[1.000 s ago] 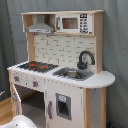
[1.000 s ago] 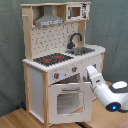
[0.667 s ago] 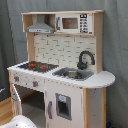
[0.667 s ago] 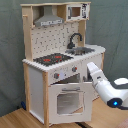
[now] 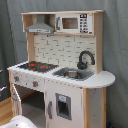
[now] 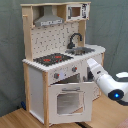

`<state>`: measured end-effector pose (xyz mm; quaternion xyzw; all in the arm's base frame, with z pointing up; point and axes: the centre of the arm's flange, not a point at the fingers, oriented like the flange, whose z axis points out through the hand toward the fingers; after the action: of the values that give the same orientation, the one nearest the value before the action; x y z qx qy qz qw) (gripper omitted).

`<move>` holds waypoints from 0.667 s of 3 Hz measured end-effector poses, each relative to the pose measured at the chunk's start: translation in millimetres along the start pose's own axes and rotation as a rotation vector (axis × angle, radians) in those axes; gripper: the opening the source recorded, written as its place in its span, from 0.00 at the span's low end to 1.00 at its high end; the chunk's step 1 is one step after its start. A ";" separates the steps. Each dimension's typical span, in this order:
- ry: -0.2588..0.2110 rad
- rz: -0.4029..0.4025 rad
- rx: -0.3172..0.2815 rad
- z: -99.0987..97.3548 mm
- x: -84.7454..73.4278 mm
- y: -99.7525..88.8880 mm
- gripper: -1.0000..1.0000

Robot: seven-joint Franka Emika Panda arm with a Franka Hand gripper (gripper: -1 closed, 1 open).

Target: Play with the kitchen

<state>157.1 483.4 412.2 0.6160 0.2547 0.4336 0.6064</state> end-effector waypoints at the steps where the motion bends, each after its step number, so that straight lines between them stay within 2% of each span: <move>1: -0.032 -0.065 0.048 10.6 -6.7 6.1 1.00; 2: -0.067 -0.119 0.110 21.7 -14.6 11.8 1.00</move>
<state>165.7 458.1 422.7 0.6465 0.2938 0.3613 0.6043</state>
